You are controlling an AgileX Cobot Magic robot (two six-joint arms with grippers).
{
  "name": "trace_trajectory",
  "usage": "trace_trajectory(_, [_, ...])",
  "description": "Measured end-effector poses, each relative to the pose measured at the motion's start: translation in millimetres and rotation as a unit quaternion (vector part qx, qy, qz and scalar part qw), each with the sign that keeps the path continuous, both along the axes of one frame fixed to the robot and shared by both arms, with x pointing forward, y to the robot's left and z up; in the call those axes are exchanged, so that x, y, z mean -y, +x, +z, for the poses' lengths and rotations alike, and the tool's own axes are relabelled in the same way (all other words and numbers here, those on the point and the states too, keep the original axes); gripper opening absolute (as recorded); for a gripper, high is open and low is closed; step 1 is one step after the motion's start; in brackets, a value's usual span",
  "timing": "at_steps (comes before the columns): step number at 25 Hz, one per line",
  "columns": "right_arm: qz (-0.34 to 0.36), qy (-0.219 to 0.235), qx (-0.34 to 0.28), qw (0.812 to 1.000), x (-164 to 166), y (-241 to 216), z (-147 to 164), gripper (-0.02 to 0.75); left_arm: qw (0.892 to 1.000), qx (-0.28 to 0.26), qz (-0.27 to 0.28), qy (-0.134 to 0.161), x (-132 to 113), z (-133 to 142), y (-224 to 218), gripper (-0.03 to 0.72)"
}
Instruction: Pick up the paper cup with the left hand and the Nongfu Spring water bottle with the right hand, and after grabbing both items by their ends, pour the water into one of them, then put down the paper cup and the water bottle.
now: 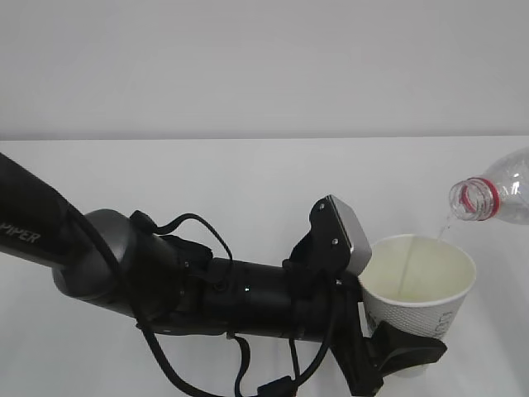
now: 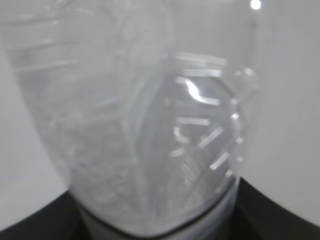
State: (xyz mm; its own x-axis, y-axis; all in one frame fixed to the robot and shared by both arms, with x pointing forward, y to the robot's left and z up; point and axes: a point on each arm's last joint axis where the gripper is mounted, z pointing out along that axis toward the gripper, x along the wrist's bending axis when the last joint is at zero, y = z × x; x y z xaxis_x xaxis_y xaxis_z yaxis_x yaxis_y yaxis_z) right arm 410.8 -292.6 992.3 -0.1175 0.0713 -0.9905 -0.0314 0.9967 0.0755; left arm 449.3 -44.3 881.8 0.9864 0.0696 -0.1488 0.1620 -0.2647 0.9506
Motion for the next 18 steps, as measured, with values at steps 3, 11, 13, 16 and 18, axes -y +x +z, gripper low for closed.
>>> trace_trajectory(3, [0.000, 0.000, 0.002, 1.000, 0.0, 0.0, 0.3, 0.401, 1.000, 0.000, 0.000, 0.000, 0.0, 0.0, 0.0, 0.544])
trace_trajectory(11, [0.000, -0.003, 0.005, 1.000, 0.0, 0.1, 0.9, 0.401, 1.000, 0.000, 0.001, 0.002, -0.1, -0.3, 0.1, 0.544])
trace_trajectory(13, [0.001, -0.004, 0.007, 1.000, 0.0, 0.1, 1.2, 0.401, 1.000, 0.000, 0.001, 0.002, -0.1, -0.3, 0.1, 0.544])
trace_trajectory(16, [0.001, -0.004, 0.007, 1.000, 0.0, 0.1, 1.2, 0.401, 1.000, 0.000, 0.001, 0.003, -0.1, -0.5, 0.2, 0.544])
trace_trajectory(18, [0.001, -0.004, 0.007, 1.000, 0.0, 0.1, 1.2, 0.401, 1.000, 0.000, 0.001, 0.003, -0.2, -0.6, 0.3, 0.544])
